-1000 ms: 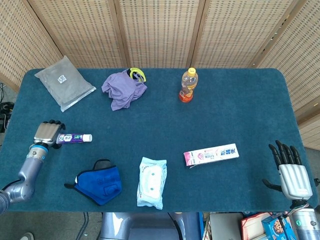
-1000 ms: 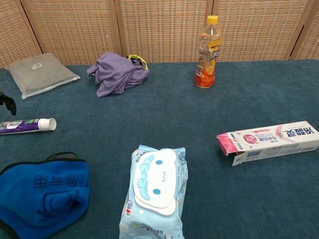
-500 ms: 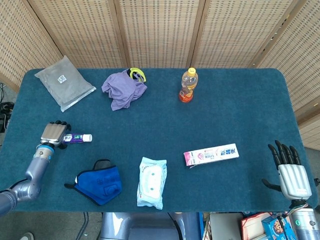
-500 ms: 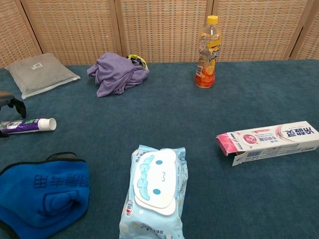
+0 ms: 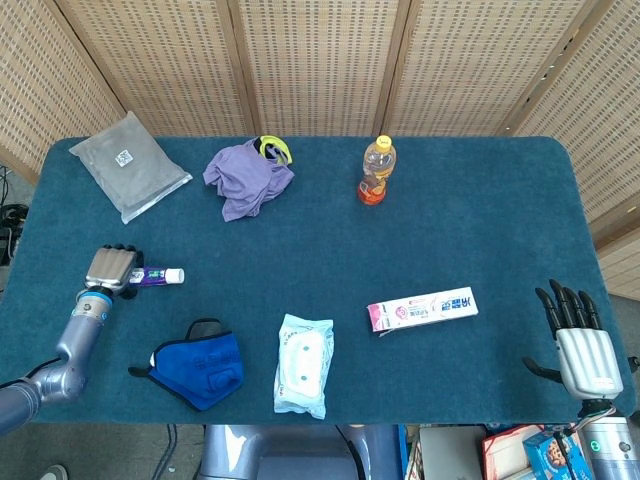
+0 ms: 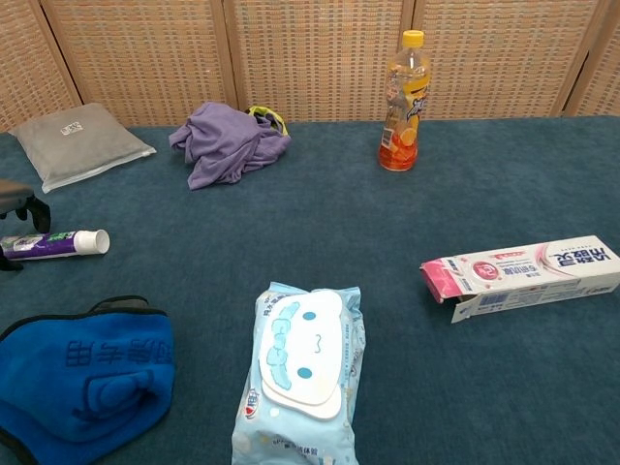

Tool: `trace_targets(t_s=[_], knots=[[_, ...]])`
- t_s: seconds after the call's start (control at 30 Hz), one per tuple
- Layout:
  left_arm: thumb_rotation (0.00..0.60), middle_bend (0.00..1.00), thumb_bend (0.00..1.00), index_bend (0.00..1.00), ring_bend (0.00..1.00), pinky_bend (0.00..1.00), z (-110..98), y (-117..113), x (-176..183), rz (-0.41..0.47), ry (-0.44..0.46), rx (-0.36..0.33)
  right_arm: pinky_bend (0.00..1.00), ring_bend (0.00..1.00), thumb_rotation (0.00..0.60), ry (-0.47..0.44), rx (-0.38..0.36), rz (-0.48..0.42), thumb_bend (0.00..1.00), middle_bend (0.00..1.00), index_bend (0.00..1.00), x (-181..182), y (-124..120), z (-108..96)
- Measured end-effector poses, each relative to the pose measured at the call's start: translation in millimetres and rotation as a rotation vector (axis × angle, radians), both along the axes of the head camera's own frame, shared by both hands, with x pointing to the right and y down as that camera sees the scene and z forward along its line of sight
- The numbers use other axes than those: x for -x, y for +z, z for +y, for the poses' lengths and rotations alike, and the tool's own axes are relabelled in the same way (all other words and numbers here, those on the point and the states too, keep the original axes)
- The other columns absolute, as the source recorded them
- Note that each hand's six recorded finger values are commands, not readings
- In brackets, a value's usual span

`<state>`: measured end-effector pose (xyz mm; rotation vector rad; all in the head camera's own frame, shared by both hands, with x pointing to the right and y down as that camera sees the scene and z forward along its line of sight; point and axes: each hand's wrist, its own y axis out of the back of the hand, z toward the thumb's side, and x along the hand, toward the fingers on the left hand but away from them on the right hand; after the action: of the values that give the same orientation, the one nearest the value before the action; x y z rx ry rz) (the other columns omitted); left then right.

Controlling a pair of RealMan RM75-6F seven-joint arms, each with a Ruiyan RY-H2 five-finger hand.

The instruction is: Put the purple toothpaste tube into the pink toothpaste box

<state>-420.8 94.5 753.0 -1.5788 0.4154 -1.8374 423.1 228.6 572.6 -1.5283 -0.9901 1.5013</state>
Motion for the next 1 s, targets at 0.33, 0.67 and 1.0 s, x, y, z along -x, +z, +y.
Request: trace_targets(t_s=[0.33,0.67,1.0], knots=[[0.6,0.62,0.31,0.73,0.49,0.48,3.6,5.0,1.0,-0.011,0.005,-0.018,0.0,0.0,0.6,0.003,-0.003,-0.004,0.15,0.0,0.0,-0.7,-0.6,0.1],[0.6,0.63,0.31,0.75,0.51,0.49,-9.5,-12.6,-5.8,0.014,0.055,-0.116,0.0,0.0,0.6,0.001,-0.004,-0.006,0.15,0.0,0.0,0.0,-1.0,-0.1],[0.6,0.66,0.31,0.78,0.53,0.5,-26.8,-44.2,-0.1,0.014,0.121,-0.215,0.0,0.0,0.6,0.001,0.004,-0.011,0.15,0.0,0.0,1.2,1.0,-0.4]])
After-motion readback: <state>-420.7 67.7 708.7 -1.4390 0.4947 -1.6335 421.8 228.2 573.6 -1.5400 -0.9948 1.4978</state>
